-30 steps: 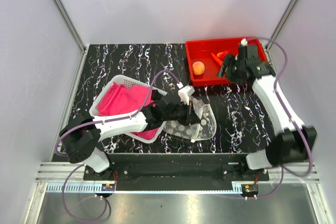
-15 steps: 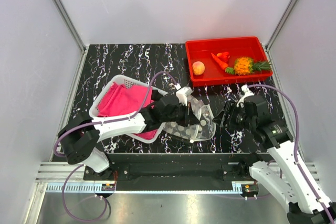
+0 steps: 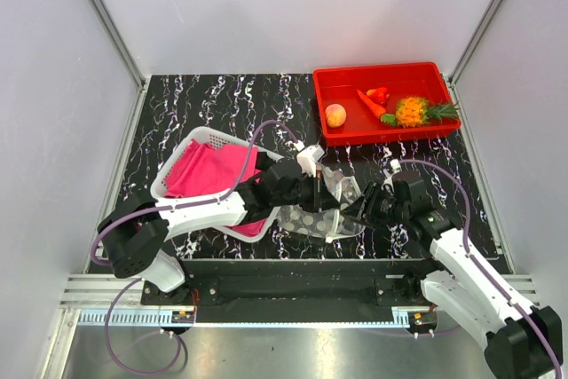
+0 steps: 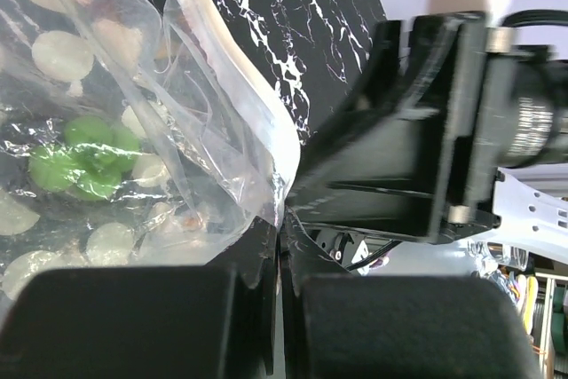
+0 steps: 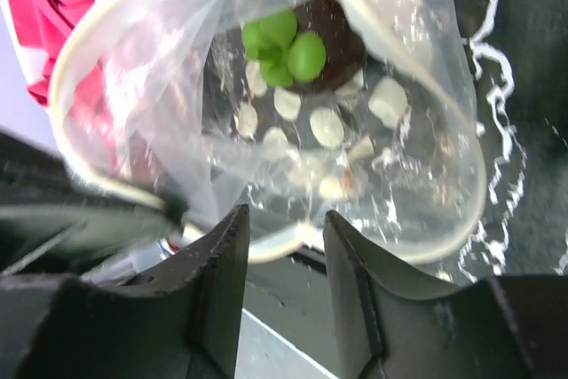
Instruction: Open the zip-top bag and remove the fake food
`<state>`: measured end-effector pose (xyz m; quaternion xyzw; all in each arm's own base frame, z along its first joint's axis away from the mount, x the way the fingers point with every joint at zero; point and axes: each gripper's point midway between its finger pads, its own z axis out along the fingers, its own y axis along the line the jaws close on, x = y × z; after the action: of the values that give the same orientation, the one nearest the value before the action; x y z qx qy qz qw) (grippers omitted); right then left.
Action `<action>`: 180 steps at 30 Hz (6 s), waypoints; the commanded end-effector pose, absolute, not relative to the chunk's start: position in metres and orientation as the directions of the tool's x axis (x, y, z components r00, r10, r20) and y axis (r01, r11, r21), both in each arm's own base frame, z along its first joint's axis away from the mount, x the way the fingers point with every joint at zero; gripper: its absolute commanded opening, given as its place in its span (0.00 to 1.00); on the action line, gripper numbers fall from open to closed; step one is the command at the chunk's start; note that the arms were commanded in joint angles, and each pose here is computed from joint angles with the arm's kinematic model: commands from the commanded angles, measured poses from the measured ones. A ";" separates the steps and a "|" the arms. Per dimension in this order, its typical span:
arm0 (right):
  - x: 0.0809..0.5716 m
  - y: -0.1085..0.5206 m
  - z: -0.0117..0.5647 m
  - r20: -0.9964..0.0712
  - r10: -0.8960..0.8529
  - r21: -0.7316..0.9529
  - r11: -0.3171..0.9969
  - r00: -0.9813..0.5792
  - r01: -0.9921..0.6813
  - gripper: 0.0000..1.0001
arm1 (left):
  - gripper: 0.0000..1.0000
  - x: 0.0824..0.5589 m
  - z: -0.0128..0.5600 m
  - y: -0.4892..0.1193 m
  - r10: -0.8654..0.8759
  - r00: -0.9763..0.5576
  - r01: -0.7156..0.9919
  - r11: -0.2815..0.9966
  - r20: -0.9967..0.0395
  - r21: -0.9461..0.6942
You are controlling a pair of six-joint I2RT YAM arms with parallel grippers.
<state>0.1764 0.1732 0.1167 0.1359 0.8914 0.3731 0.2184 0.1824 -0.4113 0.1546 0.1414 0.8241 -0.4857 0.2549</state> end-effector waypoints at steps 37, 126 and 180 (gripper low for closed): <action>0.243 0.240 0.051 -0.191 0.308 0.860 0.511 -0.932 -0.007 0.89 | 0.00 0.178 0.177 -0.445 -0.028 -0.826 0.515 0.367 -0.563 -0.774; 0.211 0.241 0.062 -0.276 0.215 0.764 0.640 -0.937 -0.079 0.36 | 0.00 0.167 0.161 -0.412 -0.016 -0.801 0.529 0.449 -0.598 -0.720; 0.577 0.070 0.220 -0.890 0.146 0.122 0.989 -0.432 0.084 0.22 | 0.00 0.236 0.163 -0.447 0.116 -0.754 0.620 0.452 -0.647 -0.641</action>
<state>0.5278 0.0658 0.2025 0.0943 0.8754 0.0108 0.4739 0.2225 -0.4318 0.1620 0.1886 0.8166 -0.4687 0.2792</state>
